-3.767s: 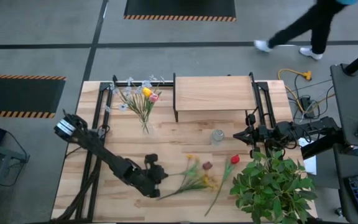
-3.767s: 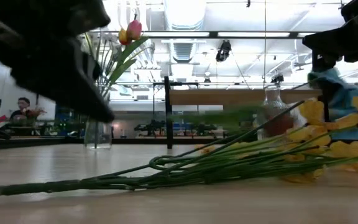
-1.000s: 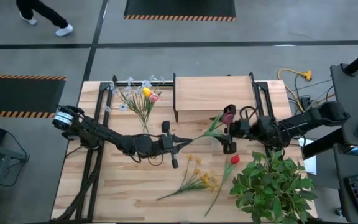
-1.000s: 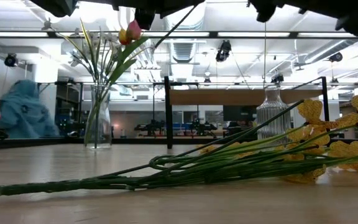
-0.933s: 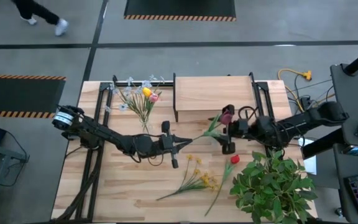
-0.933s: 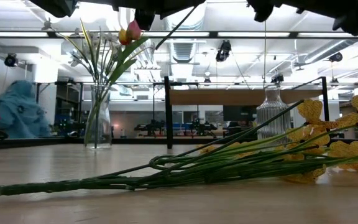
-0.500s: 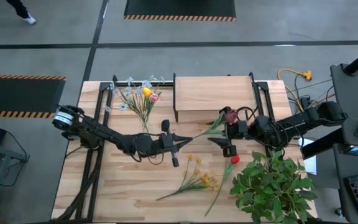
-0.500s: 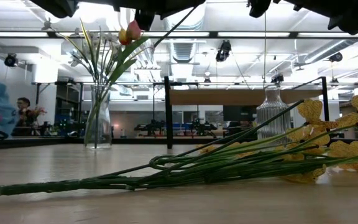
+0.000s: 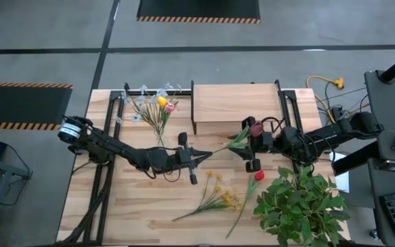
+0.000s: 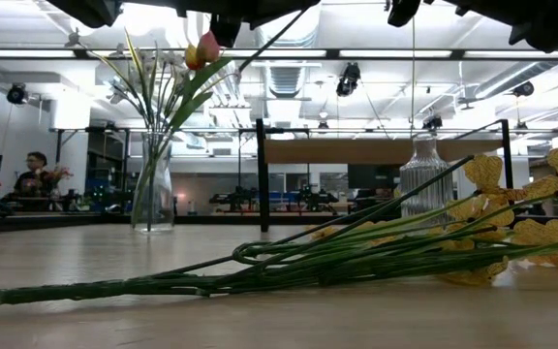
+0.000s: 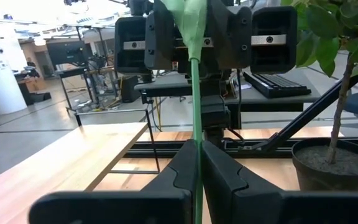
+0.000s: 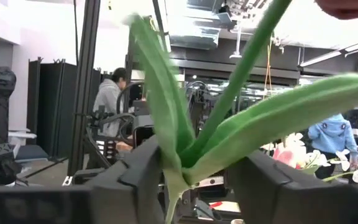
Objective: Pick and place flowers into a vace then onto a shelf
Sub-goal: Put the dark red flower into the right transparent vase
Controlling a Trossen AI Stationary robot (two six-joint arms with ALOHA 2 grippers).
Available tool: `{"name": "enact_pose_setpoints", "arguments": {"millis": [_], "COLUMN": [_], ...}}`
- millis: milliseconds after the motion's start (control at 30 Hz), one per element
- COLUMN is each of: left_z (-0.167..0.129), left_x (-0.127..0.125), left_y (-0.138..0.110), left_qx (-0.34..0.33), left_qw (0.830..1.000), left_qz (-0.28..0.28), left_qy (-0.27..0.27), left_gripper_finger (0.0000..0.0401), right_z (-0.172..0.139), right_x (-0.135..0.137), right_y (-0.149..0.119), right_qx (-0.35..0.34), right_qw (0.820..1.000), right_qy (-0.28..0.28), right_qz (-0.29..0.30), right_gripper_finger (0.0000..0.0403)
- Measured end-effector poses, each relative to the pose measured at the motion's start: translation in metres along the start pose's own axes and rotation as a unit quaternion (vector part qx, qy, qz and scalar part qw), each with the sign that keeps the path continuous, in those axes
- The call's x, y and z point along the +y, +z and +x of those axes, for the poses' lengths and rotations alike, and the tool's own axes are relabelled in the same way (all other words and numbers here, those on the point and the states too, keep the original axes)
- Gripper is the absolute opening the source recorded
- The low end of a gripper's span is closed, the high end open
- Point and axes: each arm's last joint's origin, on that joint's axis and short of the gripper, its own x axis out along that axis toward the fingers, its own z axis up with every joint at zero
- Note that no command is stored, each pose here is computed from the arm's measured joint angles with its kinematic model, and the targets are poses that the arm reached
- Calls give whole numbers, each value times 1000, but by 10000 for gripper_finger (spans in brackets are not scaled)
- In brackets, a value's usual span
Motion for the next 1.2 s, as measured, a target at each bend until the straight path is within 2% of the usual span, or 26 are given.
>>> {"name": "enact_pose_setpoints", "arguments": {"millis": [167, 267, 400, 500, 633, 867, 933, 1067, 1200], "left_z": [0, 0, -3, -7, -14, -29, -33, -40, -47], "left_x": [0, 0, 1, 4, 9, 18, 21, 24, 26], "left_y": [0, 0, 2, 5, 14, 31, 34, 39, 40], "left_qx": [0, 1, 16, 36, 52, 65, 75, 82, 80], "left_qw": [1000, 1000, 1000, 999, 998, 998, 997, 996, 997], "left_qz": [-1, 7, 17, 29, 21, 10, 4, -12, -17], "left_qy": [0, 0, -3, -10, -11, -13, -13, -15, -18], "left_gripper_finger": [3, 27, 93, 143, 185, 202, 203, 203, 203], "right_z": [0, 0, -2, -7, -15, -25, -27, -32, -35], "right_x": [0, 0, -2, -6, -9, -13, -15, -18, -20], "right_y": [-2, -2, 1, 4, 12, 44, 58, 81, 103], "right_qx": [9, 13, 21, 49, 84, 130, 136, 194, 245], "right_qw": [1000, 1000, 1000, 998, 994, 989, 987, 975, 960], "right_qy": [0, -10, -18, -45, -62, -69, -86, -107, -119], "right_qz": [1, 3, -8, -14, -11, 1, 6, 17, 60], "right_gripper_finger": [68, 20, 14, 11, 10, 9, 9, 9, 9]}}
